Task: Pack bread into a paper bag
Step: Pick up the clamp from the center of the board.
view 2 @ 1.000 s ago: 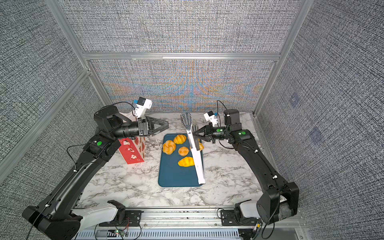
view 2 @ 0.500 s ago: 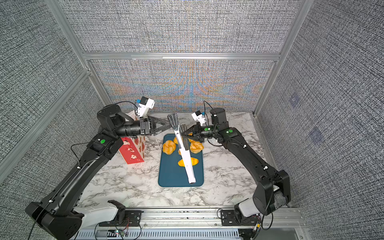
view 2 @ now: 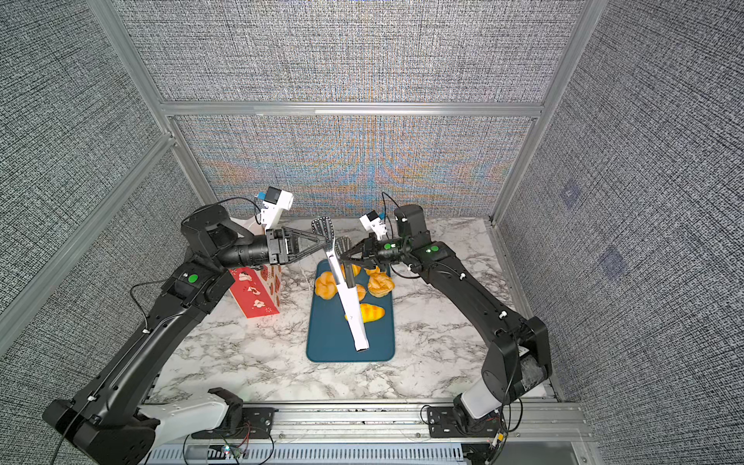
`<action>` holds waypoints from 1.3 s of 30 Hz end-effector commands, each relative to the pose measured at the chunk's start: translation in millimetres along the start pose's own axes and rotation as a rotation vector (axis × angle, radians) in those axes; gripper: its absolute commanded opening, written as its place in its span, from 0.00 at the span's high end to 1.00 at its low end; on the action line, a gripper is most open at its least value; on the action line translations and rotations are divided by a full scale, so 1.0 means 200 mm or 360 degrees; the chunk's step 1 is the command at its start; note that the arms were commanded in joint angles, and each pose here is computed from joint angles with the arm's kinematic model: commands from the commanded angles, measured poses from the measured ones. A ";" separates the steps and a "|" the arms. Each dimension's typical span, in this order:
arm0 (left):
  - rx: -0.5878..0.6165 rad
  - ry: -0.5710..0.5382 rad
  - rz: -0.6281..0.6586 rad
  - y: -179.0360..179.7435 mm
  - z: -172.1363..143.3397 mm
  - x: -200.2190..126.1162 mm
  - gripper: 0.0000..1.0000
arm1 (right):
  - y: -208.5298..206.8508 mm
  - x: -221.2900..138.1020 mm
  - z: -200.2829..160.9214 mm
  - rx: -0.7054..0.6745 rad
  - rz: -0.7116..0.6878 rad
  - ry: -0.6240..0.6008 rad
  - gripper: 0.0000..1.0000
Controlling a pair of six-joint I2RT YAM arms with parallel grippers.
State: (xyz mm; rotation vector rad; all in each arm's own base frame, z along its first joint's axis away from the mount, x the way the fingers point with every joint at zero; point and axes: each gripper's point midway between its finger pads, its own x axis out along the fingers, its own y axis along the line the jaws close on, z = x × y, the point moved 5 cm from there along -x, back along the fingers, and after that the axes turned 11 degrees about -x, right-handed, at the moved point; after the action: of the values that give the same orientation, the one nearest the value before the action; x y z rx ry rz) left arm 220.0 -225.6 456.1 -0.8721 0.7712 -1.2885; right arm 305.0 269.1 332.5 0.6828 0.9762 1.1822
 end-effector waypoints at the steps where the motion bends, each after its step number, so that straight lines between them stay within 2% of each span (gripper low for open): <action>1: 0.0062 -0.0030 0.0014 0.00 0.01 0.00 0.26 | 0.01 0.01 0.00 -0.0016 0.0006 -0.0013 1.00; 6: 0.0075 -0.0025 0.0017 0.01 0.02 0.00 0.36 | 0.02 0.05 -0.02 0.0003 0.0024 -0.0016 1.00; 9: 0.0087 -0.0026 0.0016 0.01 0.02 0.00 0.48 | 0.04 0.09 -0.04 -0.0012 0.0024 -0.0013 1.00; 10: 0.0086 -0.0030 0.0019 0.01 0.01 0.00 0.54 | 0.04 0.09 -0.04 -0.0015 0.0018 -0.0015 1.00; 11: 0.0081 -0.0035 0.0027 0.01 0.01 0.00 0.72 | 0.04 0.10 -0.03 -0.0018 0.0018 -0.0019 1.00; 13: 0.0075 -0.0042 0.0061 0.02 0.01 -0.01 0.95 | 0.04 0.10 -0.03 -0.0012 0.0017 -0.0023 1.00; 14: 0.0076 -0.0040 0.0066 0.03 0.00 -0.01 0.98 | 0.04 0.10 -0.03 -0.0014 0.0018 -0.0025 1.00; 25: 0.0122 -0.0086 0.0075 0.01 -0.02 -0.06 0.98 | 0.08 0.11 0.02 -0.0035 0.0028 -0.0062 1.00; 26: 0.0121 -0.0086 0.0074 0.01 -0.02 -0.06 0.98 | 0.09 0.11 0.02 -0.0039 0.0029 -0.0061 0.97; 27: 0.0120 -0.0087 0.0077 0.01 -0.02 -0.06 0.98 | 0.09 0.11 0.02 -0.0038 0.0026 -0.0056 0.83; 28: 0.0122 -0.0089 0.0077 0.01 -0.02 -0.06 0.98 | 0.10 0.11 0.03 -0.0045 0.0021 -0.0052 0.55; 29: 0.0124 -0.0090 0.0077 0.01 -0.02 -0.07 0.98 | 0.11 0.10 0.03 -0.0057 0.0018 -0.0045 0.34; 30: 0.0125 -0.0093 0.0080 0.01 -0.01 -0.07 0.98 | 0.12 0.09 0.04 -0.0069 0.0024 -0.0040 0.21; 32: 0.0134 -0.0107 0.0089 0.02 -0.01 -0.07 0.98 | 0.15 0.08 0.06 -0.0085 0.0032 -0.0042 0.07; 34: 0.0145 -0.0131 0.0105 0.02 0.00 -0.07 0.98 | 0.17 0.06 0.07 -0.0094 0.0040 -0.0049 0.01; 39: 0.0168 -0.0190 0.0118 0.02 0.04 -0.08 0.98 | 0.22 0.02 0.05 -0.0099 0.0057 -0.0060 0.01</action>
State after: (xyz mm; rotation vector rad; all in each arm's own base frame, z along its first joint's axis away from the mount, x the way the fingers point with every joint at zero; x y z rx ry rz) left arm 222.7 -210.1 447.4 -0.8343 0.6982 -1.1895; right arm 301.8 287.6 368.2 0.6697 0.8957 1.2102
